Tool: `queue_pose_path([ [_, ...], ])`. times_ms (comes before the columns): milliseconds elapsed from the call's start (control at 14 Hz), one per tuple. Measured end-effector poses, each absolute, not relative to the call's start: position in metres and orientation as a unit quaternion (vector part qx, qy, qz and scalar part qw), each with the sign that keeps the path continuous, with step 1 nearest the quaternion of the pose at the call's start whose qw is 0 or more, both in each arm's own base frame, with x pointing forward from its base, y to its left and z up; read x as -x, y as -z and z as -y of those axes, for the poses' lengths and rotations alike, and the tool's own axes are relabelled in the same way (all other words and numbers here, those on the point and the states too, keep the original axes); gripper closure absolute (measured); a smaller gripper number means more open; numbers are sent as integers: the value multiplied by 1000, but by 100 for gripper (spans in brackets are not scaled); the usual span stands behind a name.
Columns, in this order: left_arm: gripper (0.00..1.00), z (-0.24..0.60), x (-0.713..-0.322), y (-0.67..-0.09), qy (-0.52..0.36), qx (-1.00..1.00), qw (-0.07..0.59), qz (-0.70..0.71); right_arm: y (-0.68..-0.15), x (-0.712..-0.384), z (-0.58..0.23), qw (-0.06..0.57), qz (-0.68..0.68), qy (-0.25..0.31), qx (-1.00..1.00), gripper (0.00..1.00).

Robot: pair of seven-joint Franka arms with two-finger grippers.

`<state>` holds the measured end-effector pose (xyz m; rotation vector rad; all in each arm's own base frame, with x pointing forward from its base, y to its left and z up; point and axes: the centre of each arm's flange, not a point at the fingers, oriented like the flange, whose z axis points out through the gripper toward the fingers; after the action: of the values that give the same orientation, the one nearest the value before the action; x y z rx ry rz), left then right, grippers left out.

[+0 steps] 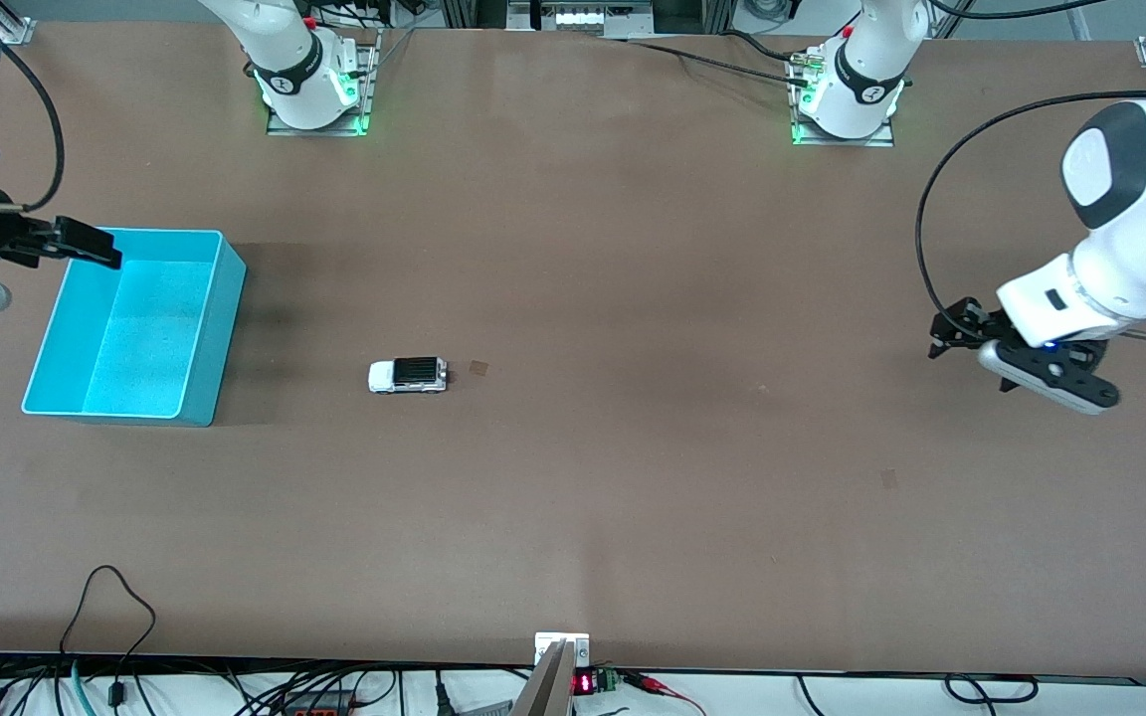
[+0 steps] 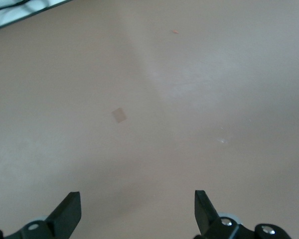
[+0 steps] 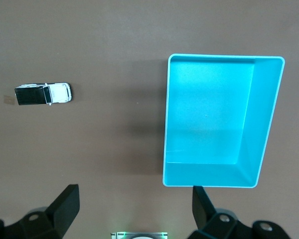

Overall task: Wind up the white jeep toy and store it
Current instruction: 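Move the right gripper over to the rolled jeep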

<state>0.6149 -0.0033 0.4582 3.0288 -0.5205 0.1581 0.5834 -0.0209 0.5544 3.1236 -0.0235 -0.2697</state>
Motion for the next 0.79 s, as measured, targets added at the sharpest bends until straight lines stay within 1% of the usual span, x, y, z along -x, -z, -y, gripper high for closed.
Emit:
queue_pose_path([
  [215, 0, -16, -613, -470, -31, -995, 32, 84, -541, -589, 21, 3, 7, 95, -995, 0],
  [501, 0, -29, -613, -518, -24, -999, 30, -8, -506, -600, 16, 3, 3, 124, -992, 0],
  [788, 0, -19, -612, -557, -29, -999, 25, -34, -474, -612, 5, 6, 2, 142, -990, 0],
])
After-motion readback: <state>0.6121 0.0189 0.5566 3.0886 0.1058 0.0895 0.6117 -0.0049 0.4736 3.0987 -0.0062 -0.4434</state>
